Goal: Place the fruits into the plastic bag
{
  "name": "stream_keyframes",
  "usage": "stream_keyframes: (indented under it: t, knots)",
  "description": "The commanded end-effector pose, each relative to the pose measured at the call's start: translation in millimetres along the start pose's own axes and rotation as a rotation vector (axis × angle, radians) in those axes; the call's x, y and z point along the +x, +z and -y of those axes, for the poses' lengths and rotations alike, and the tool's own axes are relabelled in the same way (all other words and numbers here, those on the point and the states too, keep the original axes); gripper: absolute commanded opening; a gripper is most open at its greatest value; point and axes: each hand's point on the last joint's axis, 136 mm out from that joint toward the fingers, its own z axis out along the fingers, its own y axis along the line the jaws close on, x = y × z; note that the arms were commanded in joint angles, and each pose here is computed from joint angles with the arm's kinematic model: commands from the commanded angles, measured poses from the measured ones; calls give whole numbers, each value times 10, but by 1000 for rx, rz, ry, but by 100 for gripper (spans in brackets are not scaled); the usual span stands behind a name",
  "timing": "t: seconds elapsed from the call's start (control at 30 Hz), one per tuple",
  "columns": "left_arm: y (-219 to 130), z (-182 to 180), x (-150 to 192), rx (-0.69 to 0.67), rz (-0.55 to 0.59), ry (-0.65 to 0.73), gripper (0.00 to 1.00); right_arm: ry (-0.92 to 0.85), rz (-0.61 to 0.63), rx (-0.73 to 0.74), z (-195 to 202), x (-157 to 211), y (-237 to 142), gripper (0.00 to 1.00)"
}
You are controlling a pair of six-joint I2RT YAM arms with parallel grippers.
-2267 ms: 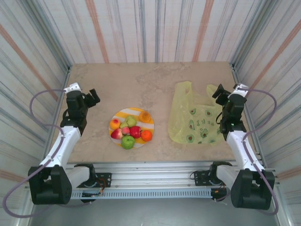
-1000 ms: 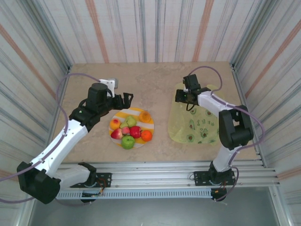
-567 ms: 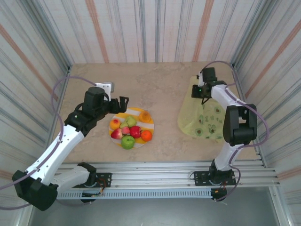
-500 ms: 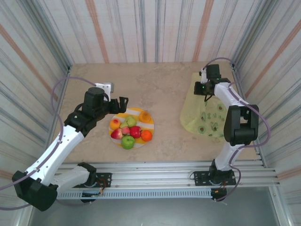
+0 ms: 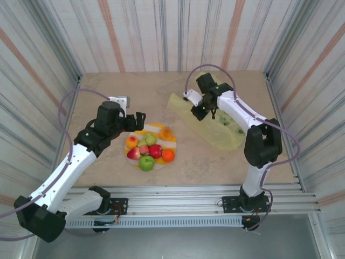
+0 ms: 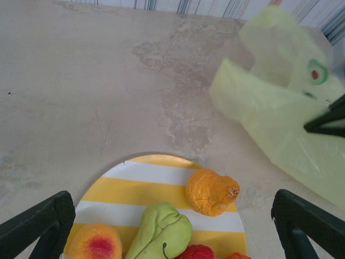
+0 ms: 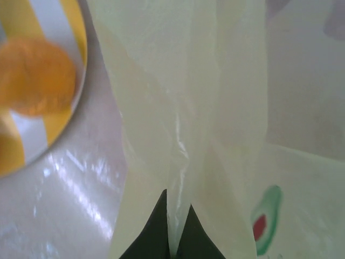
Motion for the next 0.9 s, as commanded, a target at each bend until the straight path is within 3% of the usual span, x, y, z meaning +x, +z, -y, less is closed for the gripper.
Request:
stream_keyframes:
  t: [0.0, 0.17, 0.3, 0.43, 0.6, 0.87]
  knots:
    - [-4, 13, 20, 6, 6, 25, 99, -81, -162, 45, -139, 464, -164, 0]
    - [69, 61, 43, 29, -17, 30, 99, -34, -237, 163, -115, 819, -381, 12]
    - [95, 66, 44, 30, -21, 33, 99, 12, -243, 210, -186, 839, -612, 38]
    - [105, 90, 12, 38, -17, 31, 99, 12, -90, 238, -279, 543, -807, 61]
    - [90, 128, -50, 53, -2, 31, 99, 153, 115, 206, -302, 222, -1002, 81]
    - [131, 161, -44, 69, -8, 20, 99, 602, 306, 226, 268, 205, -1197, 90]
